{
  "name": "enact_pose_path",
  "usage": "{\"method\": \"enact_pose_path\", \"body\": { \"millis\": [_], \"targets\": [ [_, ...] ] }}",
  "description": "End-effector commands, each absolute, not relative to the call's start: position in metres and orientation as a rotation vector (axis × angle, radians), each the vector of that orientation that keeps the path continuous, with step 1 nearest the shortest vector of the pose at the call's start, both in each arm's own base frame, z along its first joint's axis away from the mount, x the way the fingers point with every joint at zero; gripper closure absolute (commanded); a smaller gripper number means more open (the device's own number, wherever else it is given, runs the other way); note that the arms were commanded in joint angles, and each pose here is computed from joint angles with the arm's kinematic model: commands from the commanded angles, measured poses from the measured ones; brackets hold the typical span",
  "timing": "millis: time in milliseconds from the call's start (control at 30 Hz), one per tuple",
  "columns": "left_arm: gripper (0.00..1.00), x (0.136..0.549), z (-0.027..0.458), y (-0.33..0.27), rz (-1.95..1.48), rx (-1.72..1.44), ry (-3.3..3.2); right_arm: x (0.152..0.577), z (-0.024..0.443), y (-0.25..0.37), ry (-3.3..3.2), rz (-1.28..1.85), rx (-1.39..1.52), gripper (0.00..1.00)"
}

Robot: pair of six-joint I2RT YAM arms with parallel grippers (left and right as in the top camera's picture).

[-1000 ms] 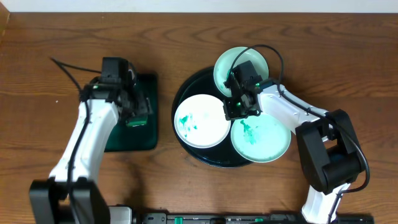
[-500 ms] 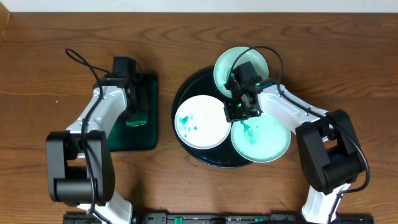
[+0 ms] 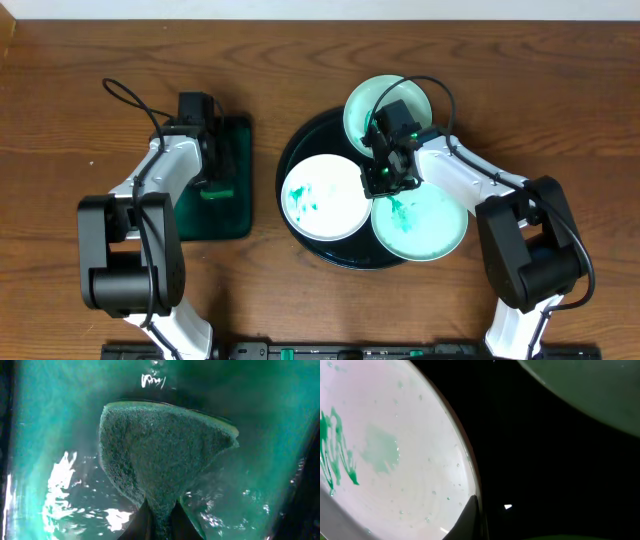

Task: Clean dirty plates on tray and stack at the side
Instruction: 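Grasp the green sponge with the left gripper and lift it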

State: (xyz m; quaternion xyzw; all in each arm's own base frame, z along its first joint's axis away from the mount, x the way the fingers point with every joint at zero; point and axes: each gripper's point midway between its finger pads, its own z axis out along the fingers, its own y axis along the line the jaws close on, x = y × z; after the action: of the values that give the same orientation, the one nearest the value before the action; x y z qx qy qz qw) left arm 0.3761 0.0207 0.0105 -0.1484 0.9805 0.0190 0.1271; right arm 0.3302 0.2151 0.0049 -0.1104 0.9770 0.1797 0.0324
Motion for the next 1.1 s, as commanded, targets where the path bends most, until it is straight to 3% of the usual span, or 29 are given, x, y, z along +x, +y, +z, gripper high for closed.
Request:
{"method": "enact_pose_path", "body": {
  "millis": [0, 200, 533, 1067],
  "targets": [
    [0.93, 0.385, 0.047, 0.018, 0.025, -0.387, 2.774, 0.321, 0.003, 0.220, 3.027, 0.577, -0.385, 0.99],
    [0.93, 0.368, 0.136, 0.009, -0.003, -0.333, 2.604, 0.322, 0.003, 0.220, 3.022, 0.576, -0.403, 0.99],
    [0.93, 0.360, 0.213, 0.009, 0.028, -0.147, 2.387, 0.322, 0.003, 0.220, 3.017, 0.576, -0.420, 0.99],
    [0.93, 0.366, 0.230, 0.009, 0.067, -0.042, 2.317, 0.321, 0.003, 0.220, 3.018, 0.575, -0.420, 0.99]
  ]
}}
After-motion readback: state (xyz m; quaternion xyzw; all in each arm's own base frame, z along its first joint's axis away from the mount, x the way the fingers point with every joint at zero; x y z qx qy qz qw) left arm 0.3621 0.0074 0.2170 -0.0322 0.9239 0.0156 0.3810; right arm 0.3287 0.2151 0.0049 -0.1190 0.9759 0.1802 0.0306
